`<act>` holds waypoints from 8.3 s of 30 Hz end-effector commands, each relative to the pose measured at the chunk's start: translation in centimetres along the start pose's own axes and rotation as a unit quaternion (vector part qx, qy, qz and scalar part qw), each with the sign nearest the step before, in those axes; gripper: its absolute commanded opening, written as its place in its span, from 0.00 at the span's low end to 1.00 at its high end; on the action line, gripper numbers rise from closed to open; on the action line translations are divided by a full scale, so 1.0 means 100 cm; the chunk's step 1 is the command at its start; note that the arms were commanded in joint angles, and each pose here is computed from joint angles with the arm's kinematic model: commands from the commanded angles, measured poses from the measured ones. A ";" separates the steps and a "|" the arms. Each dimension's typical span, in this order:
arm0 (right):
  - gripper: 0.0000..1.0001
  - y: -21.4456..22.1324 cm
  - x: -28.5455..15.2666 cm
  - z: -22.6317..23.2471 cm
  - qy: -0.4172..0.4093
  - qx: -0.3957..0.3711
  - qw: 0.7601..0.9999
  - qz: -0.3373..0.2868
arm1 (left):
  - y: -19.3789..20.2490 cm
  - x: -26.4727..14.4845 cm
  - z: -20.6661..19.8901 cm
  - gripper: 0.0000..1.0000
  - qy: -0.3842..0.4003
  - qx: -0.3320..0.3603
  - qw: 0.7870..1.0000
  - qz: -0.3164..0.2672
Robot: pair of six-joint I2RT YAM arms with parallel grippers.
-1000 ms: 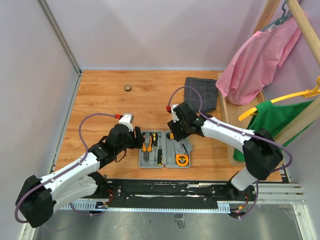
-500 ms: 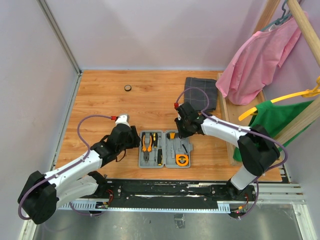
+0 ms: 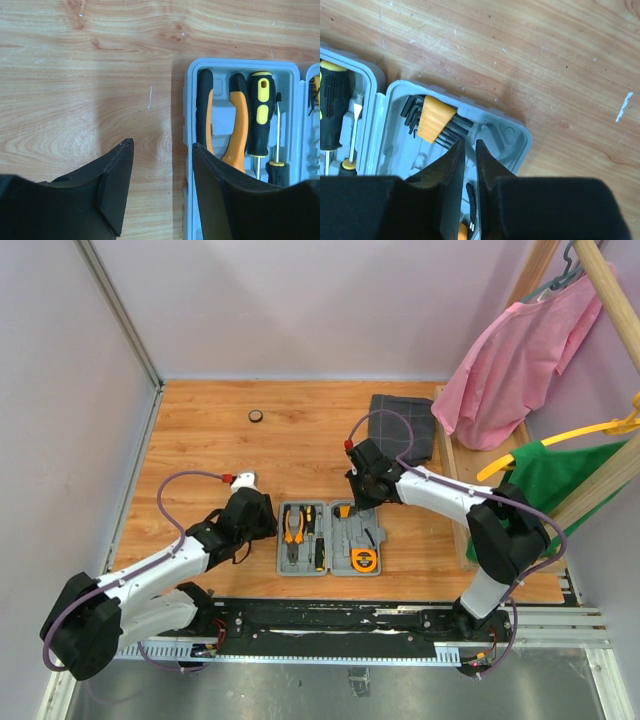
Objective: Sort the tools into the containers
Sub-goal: Adjust the engineering item in the storage box, then pick up the engineering item from the center of the board, then place the engineering item in the drawer.
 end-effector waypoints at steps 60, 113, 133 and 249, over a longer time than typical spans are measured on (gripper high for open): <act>0.18 -0.003 0.011 0.000 -0.013 -0.016 0.999 0.029 | 0.004 0.016 -0.008 0.56 0.026 0.019 0.999 0.021; 0.56 0.020 -0.074 -0.019 -0.049 -0.038 0.993 -0.103 | -0.087 -0.001 -0.005 0.62 0.006 0.007 0.997 -0.078; 0.76 0.082 -0.096 -0.034 -0.095 -0.008 0.990 -0.104 | -0.221 0.100 0.025 0.85 -0.077 0.009 0.992 -0.098; 0.91 0.110 -0.130 -0.077 -0.013 0.148 0.951 -0.271 | -0.042 0.059 -0.201 0.38 0.191 0.214 0.958 0.030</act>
Point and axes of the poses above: each gripper's point midway between its finger pads, its own x axis out along the fingers, its own z axis along the line the jaws close on, y = z × x, the point moved 7 cm from there along -x, back along the fingers, and after that the axes turned 5 degrees about x, right-handed, at the moved point
